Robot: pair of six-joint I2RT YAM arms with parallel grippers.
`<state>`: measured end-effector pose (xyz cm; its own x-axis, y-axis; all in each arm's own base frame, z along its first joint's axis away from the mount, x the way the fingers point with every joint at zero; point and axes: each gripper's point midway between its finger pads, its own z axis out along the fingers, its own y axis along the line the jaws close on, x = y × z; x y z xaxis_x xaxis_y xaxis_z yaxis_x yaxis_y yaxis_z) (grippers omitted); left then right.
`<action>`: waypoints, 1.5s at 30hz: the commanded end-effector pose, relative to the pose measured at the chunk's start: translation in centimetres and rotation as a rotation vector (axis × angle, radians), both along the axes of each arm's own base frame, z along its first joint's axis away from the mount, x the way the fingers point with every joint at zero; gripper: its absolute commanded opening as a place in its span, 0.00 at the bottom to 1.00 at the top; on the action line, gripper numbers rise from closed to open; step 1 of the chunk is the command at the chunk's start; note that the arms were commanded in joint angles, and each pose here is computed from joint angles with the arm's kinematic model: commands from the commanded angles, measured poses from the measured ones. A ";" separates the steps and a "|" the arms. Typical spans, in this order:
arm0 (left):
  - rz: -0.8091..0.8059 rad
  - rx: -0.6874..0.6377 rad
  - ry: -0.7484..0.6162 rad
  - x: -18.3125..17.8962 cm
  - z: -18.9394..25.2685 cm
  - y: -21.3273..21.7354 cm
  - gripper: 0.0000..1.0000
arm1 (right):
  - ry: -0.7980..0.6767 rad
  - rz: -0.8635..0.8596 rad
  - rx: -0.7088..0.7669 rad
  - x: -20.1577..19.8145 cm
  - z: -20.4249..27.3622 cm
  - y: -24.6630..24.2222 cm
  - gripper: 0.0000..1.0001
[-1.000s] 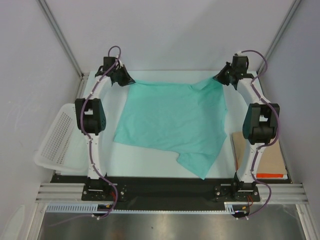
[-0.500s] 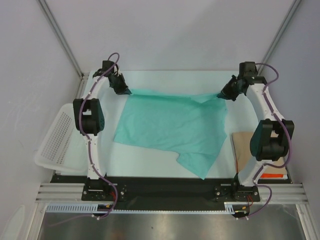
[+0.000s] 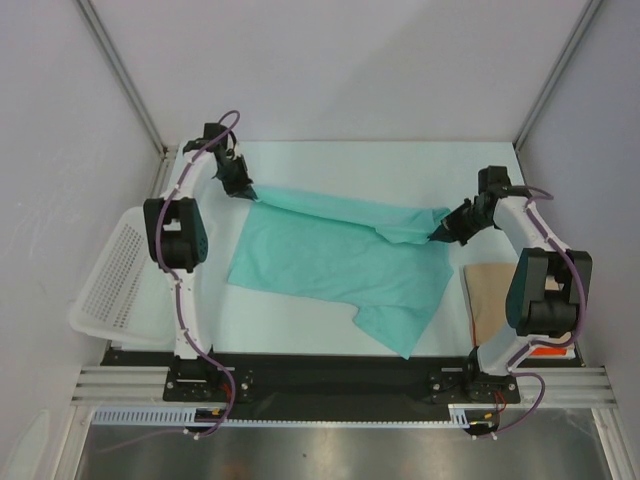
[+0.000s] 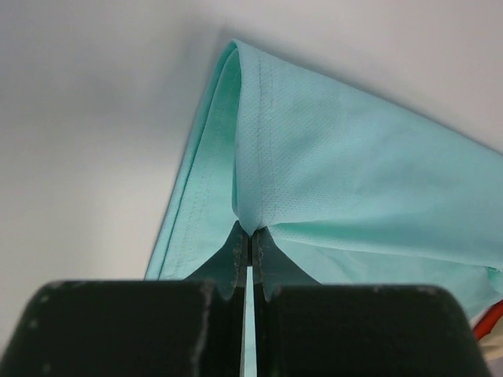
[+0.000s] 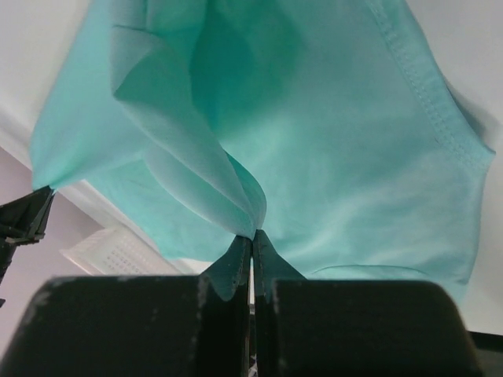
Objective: Fold and stack the t-shirts
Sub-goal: Fold the tshirt
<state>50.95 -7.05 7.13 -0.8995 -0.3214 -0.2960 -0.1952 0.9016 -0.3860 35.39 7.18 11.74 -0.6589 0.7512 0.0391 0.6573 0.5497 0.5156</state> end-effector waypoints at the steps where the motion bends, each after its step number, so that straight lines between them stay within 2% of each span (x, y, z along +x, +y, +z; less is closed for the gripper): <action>1: -0.012 0.032 -0.079 0.0 3.9 0.9 0.00 | -0.057 -0.054 0.033 0.2 1.7 0.2 0.00; 16: -0.029 0.007 0.013 -2.7 1.1 0.3 0.00 | -0.044 -0.050 -0.102 -0.7 -0.2 -2.4 0.00; 28: -0.012 0.016 -0.009 -0.7 1.0 0.5 0.00 | -0.059 -0.041 -0.079 0.6 -0.8 -2.1 0.00; 42: 0.009 0.075 0.106 -3.3 -1.5 1.6 0.00 | -0.008 -0.034 -0.111 -1.4 -1.9 -2.4 0.00; 44: 0.011 0.076 0.120 -3.6 -1.7 1.6 0.02 | 0.003 -0.028 -0.112 -1.7 -2.0 -2.4 0.00; 45: 0.016 0.078 0.124 -3.7 -1.7 1.7 0.10 | 0.013 -0.027 -0.114 -2.1 -2.2 -2.4 0.00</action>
<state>47.58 -6.27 5.53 -0.9274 -0.3099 -0.2093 -0.2345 0.9179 -0.3200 33.98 5.40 8.97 -0.6346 0.7728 -0.0061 0.6865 0.5673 0.4548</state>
